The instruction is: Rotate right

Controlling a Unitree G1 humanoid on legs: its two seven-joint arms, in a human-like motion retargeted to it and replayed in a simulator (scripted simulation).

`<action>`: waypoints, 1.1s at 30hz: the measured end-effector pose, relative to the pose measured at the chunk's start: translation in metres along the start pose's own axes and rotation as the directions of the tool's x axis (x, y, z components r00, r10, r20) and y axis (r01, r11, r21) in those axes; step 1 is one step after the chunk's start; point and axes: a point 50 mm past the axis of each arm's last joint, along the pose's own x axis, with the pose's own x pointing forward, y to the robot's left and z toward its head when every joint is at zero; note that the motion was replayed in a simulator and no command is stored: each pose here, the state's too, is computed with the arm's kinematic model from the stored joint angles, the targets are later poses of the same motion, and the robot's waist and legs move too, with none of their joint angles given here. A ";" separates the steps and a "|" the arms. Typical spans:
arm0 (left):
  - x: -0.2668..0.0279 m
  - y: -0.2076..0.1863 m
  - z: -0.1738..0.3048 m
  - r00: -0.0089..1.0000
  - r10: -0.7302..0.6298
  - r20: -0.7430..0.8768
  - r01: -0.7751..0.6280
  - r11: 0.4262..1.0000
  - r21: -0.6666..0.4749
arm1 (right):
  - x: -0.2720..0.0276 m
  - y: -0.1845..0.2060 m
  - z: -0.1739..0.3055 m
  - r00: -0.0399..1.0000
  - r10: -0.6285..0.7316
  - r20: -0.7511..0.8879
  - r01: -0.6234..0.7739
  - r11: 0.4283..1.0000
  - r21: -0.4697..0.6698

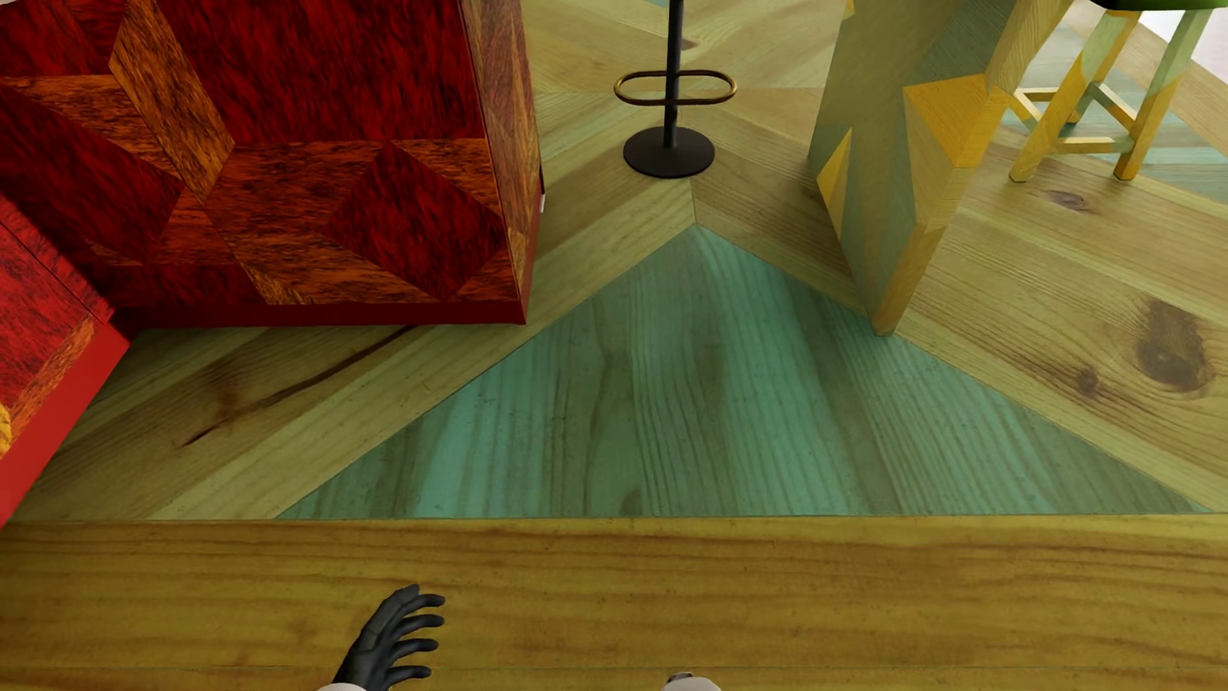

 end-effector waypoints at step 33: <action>0.001 0.022 -0.002 1.000 0.014 -0.010 -0.014 1.000 -0.003 | 0.008 0.023 0.031 0.993 0.105 0.047 -0.107 0.993 0.042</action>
